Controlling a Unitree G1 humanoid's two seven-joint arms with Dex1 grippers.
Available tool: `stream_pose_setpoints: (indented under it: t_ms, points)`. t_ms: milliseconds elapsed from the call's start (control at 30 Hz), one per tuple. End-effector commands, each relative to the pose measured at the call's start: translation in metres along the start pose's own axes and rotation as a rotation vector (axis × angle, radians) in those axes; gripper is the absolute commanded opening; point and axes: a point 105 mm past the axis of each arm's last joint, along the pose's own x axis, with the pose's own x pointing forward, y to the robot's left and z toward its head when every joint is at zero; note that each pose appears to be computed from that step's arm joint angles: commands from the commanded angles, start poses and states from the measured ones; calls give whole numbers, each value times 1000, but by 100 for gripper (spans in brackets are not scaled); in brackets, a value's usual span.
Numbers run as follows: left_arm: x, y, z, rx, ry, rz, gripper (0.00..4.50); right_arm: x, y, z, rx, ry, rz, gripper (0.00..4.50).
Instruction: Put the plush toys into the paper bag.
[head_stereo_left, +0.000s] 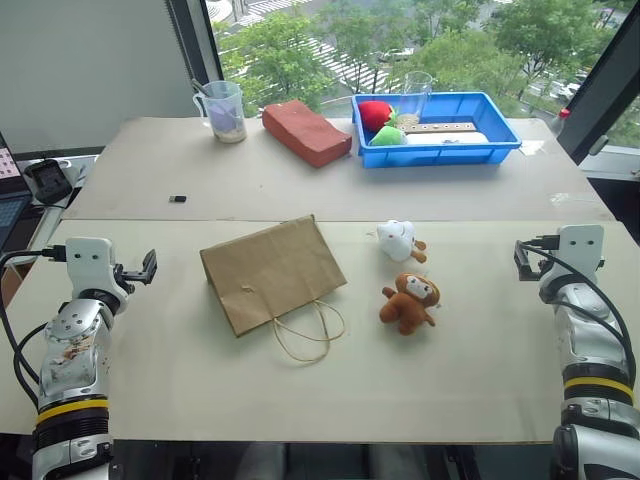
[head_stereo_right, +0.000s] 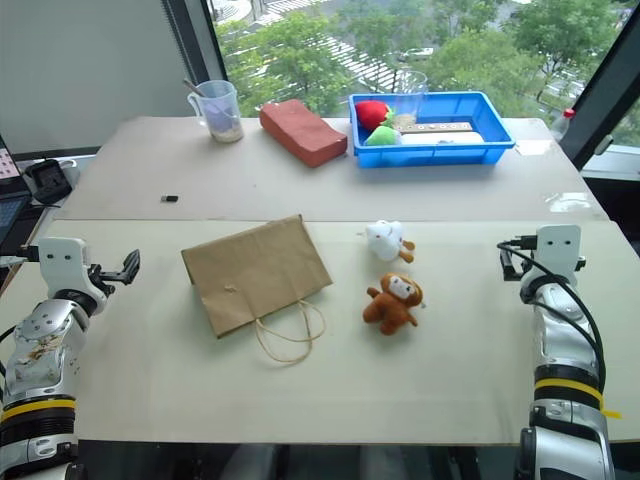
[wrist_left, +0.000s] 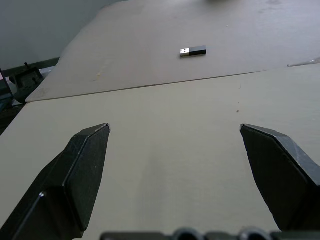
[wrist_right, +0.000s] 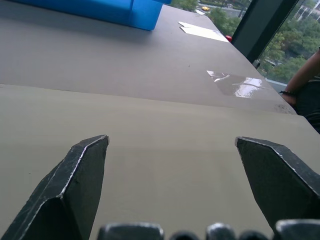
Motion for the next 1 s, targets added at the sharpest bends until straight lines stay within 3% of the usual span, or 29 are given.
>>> stream_pose_setpoints:
  t_ms: [33, 367, 533, 633, 733, 867, 1000]
  points:
    - [-4, 17, 22, 21, -66, 28, 443, 3, -9, 28, -21, -92, -21, 450]
    - [-7, 25, 47, 1, -111, -72, 443, 1, -23, 45, -30, -131, -37, 450]
    - [-10, 12, 79, 69, -175, -188, 443, 1, -21, 65, -43, -186, 19, 450]
    - [-27, -54, 125, 187, -217, -602, 443, -5, 9, 97, -36, -246, 304, 450]
    - [-51, -101, 134, 292, -185, -912, 443, -21, 41, 121, -49, -294, 571, 450]
    - [-87, -164, 128, 482, -127, -1346, 443, -69, 92, 141, -26, -314, 997, 450]
    - [-105, -192, 98, 685, -63, -1619, 443, -109, 123, 137, -49, -260, 1241, 450]
